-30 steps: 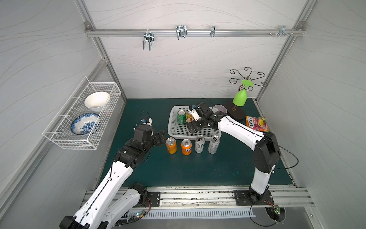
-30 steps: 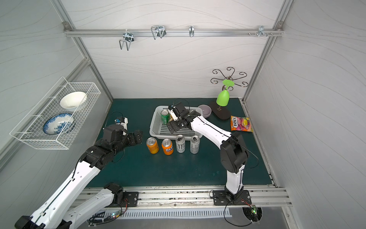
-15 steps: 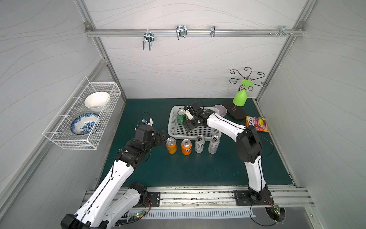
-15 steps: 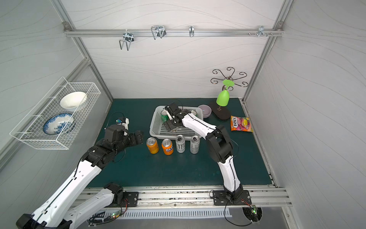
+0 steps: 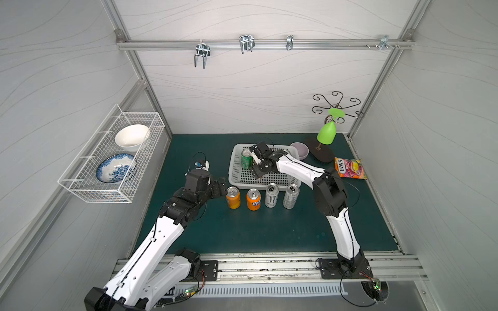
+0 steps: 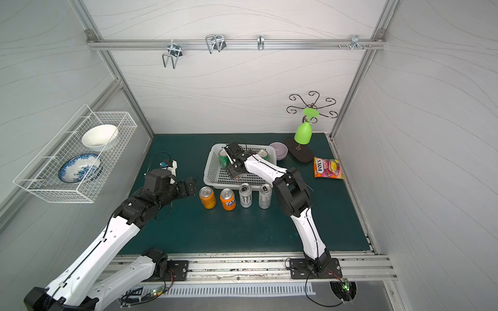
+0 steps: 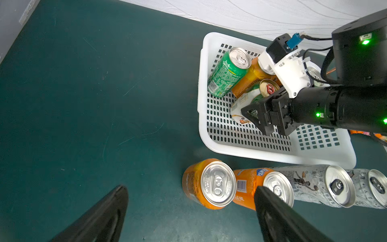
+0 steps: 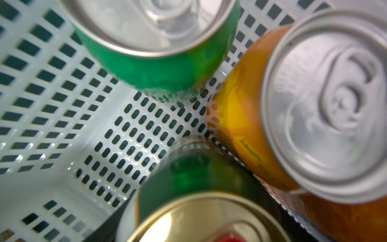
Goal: Take out the drinks from the basket
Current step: Pick up the drink from the basket, then place the drink at the center of the board, then pick up the drink from the basket.
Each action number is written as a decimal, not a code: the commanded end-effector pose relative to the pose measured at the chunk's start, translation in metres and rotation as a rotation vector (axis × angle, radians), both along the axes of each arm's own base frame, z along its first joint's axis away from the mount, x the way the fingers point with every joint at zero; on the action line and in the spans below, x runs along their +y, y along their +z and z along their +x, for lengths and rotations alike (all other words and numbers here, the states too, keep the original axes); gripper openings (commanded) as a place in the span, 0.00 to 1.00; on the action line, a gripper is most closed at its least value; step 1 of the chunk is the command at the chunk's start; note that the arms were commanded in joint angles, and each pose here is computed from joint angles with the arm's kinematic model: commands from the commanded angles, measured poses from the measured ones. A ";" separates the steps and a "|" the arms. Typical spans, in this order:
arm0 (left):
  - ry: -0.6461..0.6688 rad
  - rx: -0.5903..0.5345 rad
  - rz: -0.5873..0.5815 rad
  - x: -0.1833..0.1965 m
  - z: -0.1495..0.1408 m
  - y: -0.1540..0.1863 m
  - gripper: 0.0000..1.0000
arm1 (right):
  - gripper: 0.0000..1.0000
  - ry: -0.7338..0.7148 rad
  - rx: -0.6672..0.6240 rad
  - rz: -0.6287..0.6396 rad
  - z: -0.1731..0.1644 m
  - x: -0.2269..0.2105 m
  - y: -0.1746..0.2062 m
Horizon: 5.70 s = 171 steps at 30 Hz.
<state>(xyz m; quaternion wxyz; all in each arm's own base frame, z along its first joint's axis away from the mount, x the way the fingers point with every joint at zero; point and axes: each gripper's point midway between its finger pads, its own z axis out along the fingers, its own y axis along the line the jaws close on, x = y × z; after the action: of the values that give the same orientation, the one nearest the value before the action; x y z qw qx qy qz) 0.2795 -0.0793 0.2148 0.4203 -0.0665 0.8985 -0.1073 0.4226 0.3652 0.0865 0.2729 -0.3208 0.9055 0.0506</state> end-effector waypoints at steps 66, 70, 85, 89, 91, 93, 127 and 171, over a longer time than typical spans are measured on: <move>-0.008 -0.023 -0.012 -0.006 0.013 0.005 0.98 | 0.60 0.144 -0.141 0.177 -0.252 -0.128 0.120; -0.006 -0.018 -0.010 -0.005 0.013 0.004 0.98 | 0.60 0.122 -0.110 0.175 -0.248 -0.129 0.093; -0.003 -0.019 -0.015 -0.006 0.016 0.006 0.98 | 0.60 0.085 -0.050 0.108 -0.241 -0.142 0.034; -0.005 -0.026 -0.021 -0.007 0.017 0.010 0.98 | 0.60 0.090 -0.047 0.085 -0.238 -0.140 0.030; -0.007 -0.024 -0.023 -0.008 0.017 0.011 0.98 | 0.60 0.091 -0.042 0.076 -0.237 -0.138 0.027; -0.010 -0.024 -0.027 -0.009 0.018 0.012 0.98 | 0.61 0.079 -0.032 0.061 -0.236 -0.138 0.025; -0.140 0.007 -0.047 -0.042 0.046 0.027 0.98 | 0.99 -0.066 -0.040 0.076 -0.229 -0.167 0.047; -0.480 0.376 0.500 -0.126 0.219 -0.073 0.93 | 0.99 -0.153 -0.110 0.263 -0.224 -0.239 0.144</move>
<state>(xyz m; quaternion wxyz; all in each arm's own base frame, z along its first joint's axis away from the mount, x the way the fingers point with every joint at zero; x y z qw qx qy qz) 0.4926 -0.2079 0.1436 0.2161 0.2150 0.9522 0.0190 0.2003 0.1336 0.2352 0.3710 -0.2239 0.8901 0.1408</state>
